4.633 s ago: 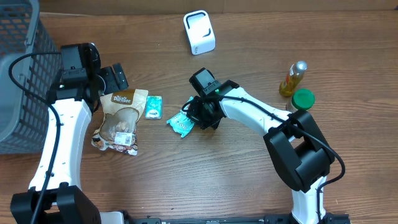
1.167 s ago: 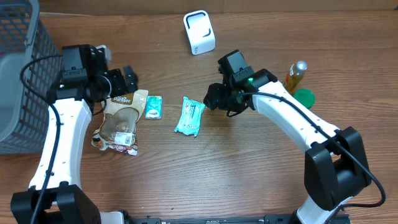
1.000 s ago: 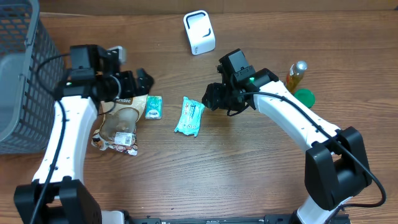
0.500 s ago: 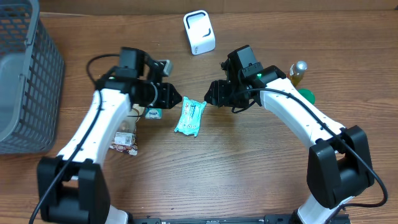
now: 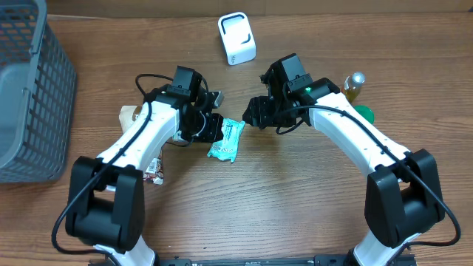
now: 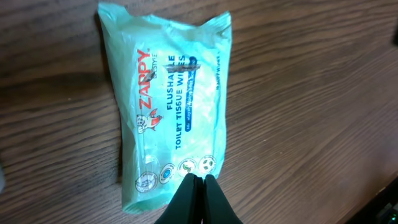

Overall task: Scan the item barcode
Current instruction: 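Move the left gripper right and grasp the wipes packet's left end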

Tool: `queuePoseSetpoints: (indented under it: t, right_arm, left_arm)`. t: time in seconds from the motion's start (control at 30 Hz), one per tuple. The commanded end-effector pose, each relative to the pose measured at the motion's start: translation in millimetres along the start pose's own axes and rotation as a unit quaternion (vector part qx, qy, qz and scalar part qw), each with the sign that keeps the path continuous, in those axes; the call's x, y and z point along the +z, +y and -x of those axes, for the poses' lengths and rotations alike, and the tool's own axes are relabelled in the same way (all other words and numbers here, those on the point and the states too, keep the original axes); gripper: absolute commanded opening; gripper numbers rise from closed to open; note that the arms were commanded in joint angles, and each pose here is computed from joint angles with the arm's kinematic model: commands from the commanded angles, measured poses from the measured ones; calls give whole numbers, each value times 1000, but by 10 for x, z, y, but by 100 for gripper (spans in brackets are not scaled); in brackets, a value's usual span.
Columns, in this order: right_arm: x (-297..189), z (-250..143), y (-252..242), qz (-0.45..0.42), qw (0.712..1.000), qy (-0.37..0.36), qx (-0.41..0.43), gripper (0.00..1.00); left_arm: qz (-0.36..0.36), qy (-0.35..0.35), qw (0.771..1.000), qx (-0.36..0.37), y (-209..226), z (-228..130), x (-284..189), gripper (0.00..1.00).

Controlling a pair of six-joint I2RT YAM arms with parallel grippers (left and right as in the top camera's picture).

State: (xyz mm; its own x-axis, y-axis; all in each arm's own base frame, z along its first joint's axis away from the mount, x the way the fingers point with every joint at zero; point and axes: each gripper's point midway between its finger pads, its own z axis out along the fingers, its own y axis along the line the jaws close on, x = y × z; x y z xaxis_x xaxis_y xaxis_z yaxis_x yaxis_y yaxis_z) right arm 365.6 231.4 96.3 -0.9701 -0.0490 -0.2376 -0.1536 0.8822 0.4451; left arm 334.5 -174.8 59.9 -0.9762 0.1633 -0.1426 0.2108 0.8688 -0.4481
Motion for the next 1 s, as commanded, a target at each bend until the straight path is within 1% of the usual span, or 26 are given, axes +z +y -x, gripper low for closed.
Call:
queuePoseSetpoints:
  t: [0.0, 0.17, 0.57, 0.97]
  right_arm:
    - [11, -15, -20, 2, 1000, 2, -5, 65]
    - [12, -14, -19, 2, 1000, 2, -5, 67]
    - [12, -14, -19, 2, 1000, 2, -5, 68]
    - [12, -14, -18, 2, 1000, 2, -14, 68]
  left_arm:
    - [8, 20, 1000, -12, 64, -59, 129, 4]
    - [11, 36, 999, -19, 102, -117, 189, 4]
    - [14, 37, 999, -20, 113, -122, 191, 4]
    - [63, 68, 995, -44, 276, -293, 161, 4]
